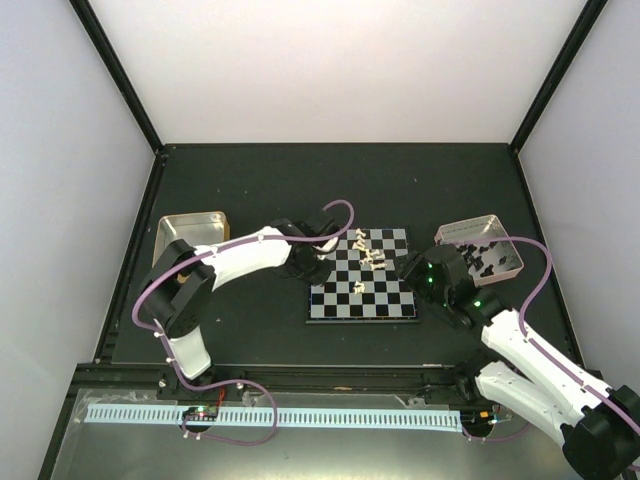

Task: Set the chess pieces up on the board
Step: Pick up the chess piece from the chessboard, then place the chess piece on the chessboard.

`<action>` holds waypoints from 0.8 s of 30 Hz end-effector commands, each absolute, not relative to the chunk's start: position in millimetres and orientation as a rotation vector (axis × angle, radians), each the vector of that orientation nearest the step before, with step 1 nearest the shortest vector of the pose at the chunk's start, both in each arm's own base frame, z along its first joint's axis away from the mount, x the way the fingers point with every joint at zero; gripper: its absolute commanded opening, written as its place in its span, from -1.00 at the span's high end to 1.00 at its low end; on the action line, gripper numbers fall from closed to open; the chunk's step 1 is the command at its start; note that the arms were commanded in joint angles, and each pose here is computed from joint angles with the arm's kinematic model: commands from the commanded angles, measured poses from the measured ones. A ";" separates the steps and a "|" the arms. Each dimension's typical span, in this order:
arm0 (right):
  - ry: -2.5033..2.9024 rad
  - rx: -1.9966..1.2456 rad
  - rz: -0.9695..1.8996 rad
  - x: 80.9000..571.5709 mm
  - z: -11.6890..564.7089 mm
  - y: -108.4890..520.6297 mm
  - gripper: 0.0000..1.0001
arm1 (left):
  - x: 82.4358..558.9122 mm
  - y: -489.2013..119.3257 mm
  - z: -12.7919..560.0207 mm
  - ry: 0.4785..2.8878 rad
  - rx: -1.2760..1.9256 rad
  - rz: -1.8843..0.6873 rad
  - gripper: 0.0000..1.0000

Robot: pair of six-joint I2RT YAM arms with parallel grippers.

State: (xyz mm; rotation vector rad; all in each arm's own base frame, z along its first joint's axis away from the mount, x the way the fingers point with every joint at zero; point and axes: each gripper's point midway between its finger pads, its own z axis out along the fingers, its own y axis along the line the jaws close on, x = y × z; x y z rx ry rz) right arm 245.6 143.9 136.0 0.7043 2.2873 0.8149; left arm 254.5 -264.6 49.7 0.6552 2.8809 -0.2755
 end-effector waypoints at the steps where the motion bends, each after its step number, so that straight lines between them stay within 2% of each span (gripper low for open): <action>1: 2.280 0.706 0.772 244.6 133.4 136.3 -0.20 | 288.6 -275.5 77.5 2.774 0.622 -0.255 0.87; 9: 2.291 0.710 0.770 242.8 128.7 136.1 -0.20 | 318.2 -277.0 69.9 2.803 0.586 -0.198 0.87; 24: 2.302 0.705 0.779 242.3 125.2 138.4 -0.20 | 334.6 -263.6 45.7 2.851 0.520 -0.075 0.87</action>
